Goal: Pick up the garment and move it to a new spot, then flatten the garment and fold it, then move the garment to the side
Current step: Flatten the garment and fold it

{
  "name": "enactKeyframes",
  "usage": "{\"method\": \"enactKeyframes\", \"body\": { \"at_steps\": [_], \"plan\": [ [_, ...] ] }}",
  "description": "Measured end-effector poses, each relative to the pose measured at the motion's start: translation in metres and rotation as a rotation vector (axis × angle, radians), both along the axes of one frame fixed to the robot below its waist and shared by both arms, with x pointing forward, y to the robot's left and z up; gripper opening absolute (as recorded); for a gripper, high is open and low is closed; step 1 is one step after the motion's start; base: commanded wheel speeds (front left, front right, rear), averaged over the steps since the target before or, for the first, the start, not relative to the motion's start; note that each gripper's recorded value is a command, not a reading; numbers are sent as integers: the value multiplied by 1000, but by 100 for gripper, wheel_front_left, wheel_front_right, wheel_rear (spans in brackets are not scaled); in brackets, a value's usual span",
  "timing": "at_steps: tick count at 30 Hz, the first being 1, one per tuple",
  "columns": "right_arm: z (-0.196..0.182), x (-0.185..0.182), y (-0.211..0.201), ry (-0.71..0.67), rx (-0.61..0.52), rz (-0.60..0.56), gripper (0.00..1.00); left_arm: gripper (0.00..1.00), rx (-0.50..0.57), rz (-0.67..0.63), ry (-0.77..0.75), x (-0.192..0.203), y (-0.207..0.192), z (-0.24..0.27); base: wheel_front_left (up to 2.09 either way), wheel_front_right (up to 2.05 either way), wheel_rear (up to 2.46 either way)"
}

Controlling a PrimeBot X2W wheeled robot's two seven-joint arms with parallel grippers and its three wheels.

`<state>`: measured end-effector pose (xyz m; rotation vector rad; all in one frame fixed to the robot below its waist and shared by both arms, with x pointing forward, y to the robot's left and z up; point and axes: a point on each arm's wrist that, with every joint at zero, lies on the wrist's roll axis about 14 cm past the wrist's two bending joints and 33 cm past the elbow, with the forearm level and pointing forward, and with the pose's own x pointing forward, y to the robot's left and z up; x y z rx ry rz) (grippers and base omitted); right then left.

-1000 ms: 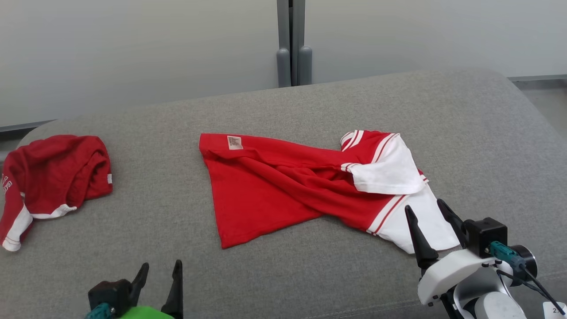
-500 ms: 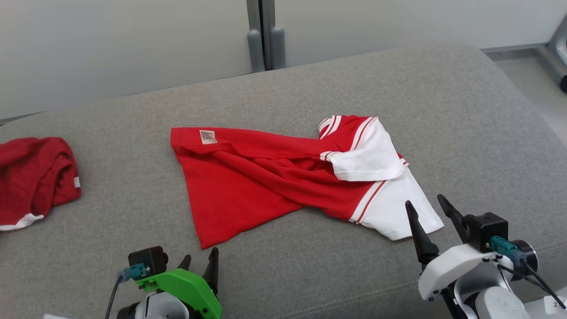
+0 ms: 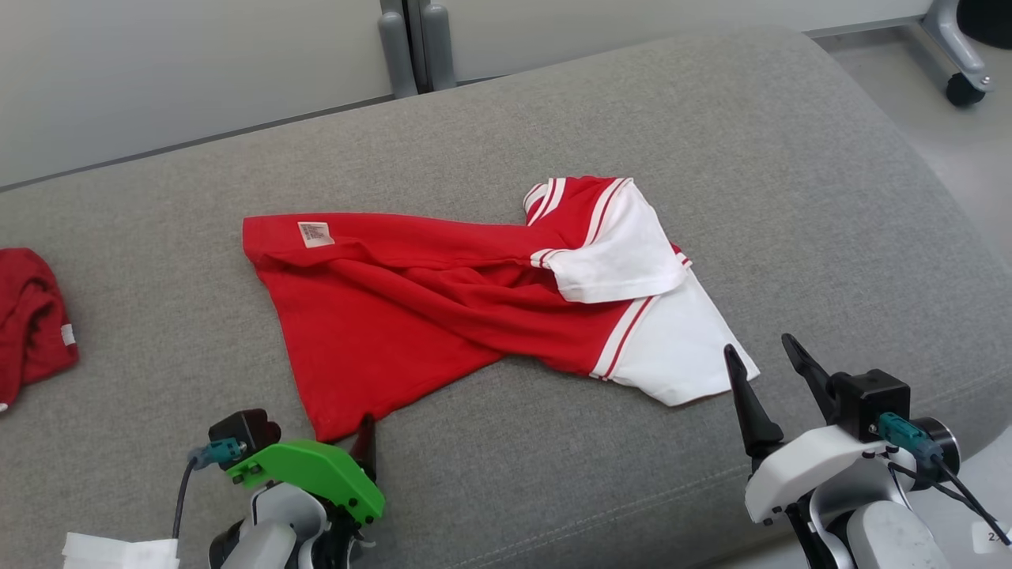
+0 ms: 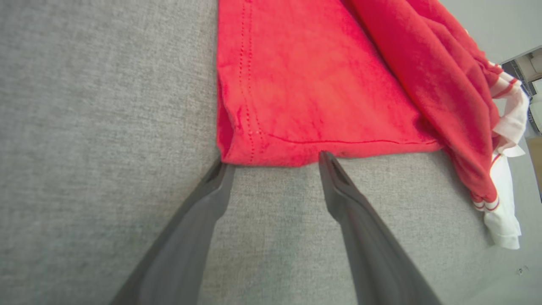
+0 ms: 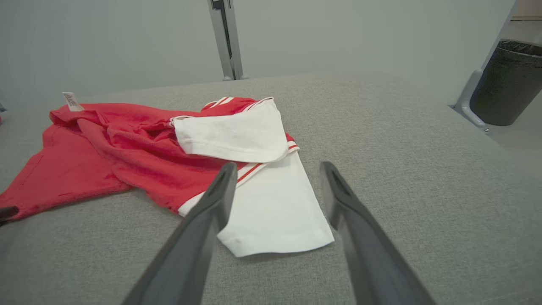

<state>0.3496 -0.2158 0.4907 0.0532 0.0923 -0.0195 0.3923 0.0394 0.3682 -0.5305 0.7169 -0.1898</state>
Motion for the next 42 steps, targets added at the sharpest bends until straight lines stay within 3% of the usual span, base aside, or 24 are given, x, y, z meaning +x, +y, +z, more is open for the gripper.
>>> {"method": "enactKeyframes", "body": {
  "at_steps": [6,7,10,14,15,16,31,42],
  "plan": [
    [-3,-1,-5,8,1,-17,100,96,-61,62,2,10,-1,2,0,0,0],
    [-4,-1,-6,9,1,-19,100,89,-73,71,-4,11,-1,4,0,0,0],
    [-5,-1,-7,11,4,-26,100,49,-89,96,-20,15,1,7,0,0,0],
    [-12,-3,-11,32,14,-38,100,18,-94,110,-39,17,3,10,0,0,0],
    [-14,-3,-11,38,21,-42,100,3,-94,112,-42,18,4,10,0,0,0],
    [-17,-4,-12,45,23,-46,100,0,-92,114,-46,19,4,10,0,0,0],
    [-67,-20,-34,166,210,-176,100,0,-77,98,-146,29,-1,20,0,0,0],
    [-98,-8,-31,236,303,-206,100,0,-50,81,-146,17,-3,10,0,0,0]
  ]
}}
